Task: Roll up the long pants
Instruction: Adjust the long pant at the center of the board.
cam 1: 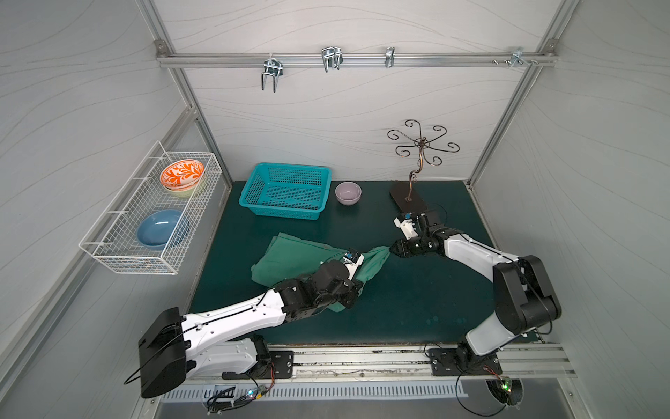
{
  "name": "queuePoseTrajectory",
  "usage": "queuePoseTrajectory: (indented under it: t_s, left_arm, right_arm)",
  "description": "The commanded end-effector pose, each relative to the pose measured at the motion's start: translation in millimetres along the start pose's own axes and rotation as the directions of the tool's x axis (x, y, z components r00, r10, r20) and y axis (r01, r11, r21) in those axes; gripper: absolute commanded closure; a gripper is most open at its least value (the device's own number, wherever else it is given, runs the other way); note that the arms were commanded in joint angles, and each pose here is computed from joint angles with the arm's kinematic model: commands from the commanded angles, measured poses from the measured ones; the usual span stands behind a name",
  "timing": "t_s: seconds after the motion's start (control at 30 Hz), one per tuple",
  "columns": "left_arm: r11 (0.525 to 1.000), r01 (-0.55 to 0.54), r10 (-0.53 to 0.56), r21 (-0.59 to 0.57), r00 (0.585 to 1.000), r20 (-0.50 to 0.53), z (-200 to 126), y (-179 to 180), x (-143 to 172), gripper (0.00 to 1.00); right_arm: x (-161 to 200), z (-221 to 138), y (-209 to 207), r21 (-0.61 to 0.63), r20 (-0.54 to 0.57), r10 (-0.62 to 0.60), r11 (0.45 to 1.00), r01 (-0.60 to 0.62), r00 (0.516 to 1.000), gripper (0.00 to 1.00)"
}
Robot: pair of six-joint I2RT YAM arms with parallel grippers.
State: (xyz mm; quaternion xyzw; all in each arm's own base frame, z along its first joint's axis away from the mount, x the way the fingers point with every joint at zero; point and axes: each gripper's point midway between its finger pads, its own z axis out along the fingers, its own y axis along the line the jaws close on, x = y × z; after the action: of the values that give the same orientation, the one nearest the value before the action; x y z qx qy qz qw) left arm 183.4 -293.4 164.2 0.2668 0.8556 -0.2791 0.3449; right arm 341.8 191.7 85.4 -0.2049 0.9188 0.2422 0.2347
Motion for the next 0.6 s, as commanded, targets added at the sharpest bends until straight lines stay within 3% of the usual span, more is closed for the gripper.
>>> queuePoseTrajectory:
  t_s: [0.0, 0.2, 0.33, 0.5, 0.57]
  left_arm:
    - [0.999, -0.026, 0.024, 0.031, 0.996, 0.086, -12.9, -8.1, -20.4, 1.0]
    - [0.999, -0.013, 0.009, 0.041, 0.996, 0.094, -9.8, -9.1, -21.6, 1.0]
    - [0.999, -0.01, 0.007, 0.037, 0.996, 0.085, -5.1, -8.8, -20.4, 1.0]
    - [0.999, -0.004, 0.001, 0.04, 0.996, 0.087, -1.0, -10.4, -23.2, 1.0]
    - [0.999, -0.005, 0.001, 0.047, 0.997, 0.081, 1.5, -11.7, -22.2, 1.0]
  right_arm:
    - [-7.1, -3.9, -26.0, 0.12, -0.007, -0.016, 0.993, 0.016, 1.0, 0.53]
    - [-25.6, -33.4, -29.1, 0.188, 0.062, 0.027, 0.981, -0.038, 0.998, 0.49]
    - [-25.6, -72.8, -7.7, 0.122, 0.089, 0.216, 0.967, -0.226, 0.972, 0.51]
    - [2.2, -105.6, 49.8, -0.061, 0.002, 0.544, 0.838, -0.543, 0.839, 0.47]
    - [6.9, -110.0, 66.3, -0.117, 0.002, 0.638, 0.765, -0.634, 0.77, 0.3]
